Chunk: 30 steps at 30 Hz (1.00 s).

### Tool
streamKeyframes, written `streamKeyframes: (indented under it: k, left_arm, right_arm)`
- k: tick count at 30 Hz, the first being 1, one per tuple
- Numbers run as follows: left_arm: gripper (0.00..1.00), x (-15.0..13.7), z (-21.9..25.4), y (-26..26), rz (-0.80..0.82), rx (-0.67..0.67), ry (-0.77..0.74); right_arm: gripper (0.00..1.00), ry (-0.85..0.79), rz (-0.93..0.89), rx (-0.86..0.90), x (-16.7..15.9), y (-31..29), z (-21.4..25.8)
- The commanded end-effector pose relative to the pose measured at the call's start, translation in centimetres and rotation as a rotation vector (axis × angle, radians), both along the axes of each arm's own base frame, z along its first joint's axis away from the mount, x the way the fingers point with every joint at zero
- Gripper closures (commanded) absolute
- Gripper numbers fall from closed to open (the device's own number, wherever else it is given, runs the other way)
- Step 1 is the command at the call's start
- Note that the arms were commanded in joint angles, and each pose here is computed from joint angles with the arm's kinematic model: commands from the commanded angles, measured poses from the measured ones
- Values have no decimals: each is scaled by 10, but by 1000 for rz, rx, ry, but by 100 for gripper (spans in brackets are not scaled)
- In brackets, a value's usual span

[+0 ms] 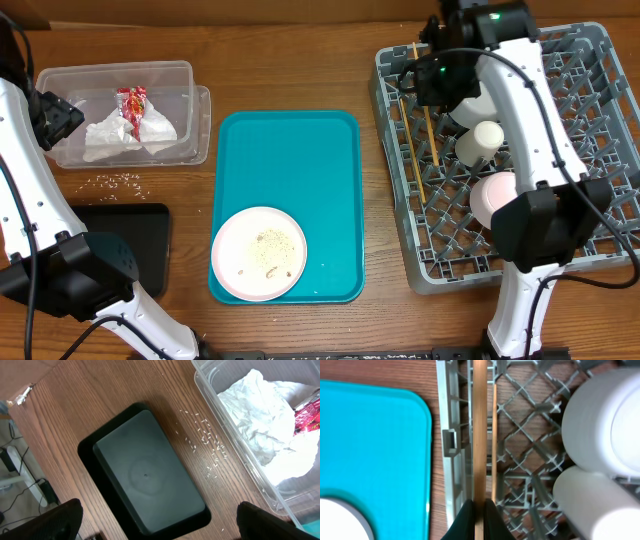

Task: Sort waste into correct bins and load items into the dishwasher
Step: 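Carry the chopstick into the dish rack and release it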

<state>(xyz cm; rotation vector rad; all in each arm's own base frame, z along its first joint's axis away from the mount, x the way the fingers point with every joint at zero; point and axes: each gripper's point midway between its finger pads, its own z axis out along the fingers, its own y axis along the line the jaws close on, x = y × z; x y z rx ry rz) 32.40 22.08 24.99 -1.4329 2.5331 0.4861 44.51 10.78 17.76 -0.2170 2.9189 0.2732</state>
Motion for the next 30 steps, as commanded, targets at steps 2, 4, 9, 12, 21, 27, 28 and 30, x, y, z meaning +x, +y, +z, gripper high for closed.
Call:
streamKeyframes:
  k: [2, 4, 9, 12, 21, 27, 28, 30]
  left_arm:
    - [0, 1, -4, -1, -11, -7, 16]
    - [0, 1, -4, -1, -11, -7, 16]
    - [0, 1, -4, -1, -11, -7, 16]
    - [0, 1, -4, -1, -11, -7, 16]
    - [0, 1, -4, -1, -11, -7, 16]
    - [0, 1, -4, -1, -11, -7, 16]
    - [0, 1, -4, -1, -11, -7, 16]
    - [0, 1, -4, -1, -11, -7, 16]
  right_arm:
    - [96, 28, 128, 124, -6, 17, -21]
    - [96, 41, 132, 152, -8, 22, -29]
    - [58, 73, 118, 160, -11, 24, -48]
    - [50, 84, 91, 165, -12, 24, -51]
    - [44, 82, 103, 230, -13, 42, -46]
    - [37, 48, 124, 55, -7, 40, -63]
    - [36, 47, 128, 33, -7, 40, -67]
    - [36, 44, 136, -7, -6, 42, -74]
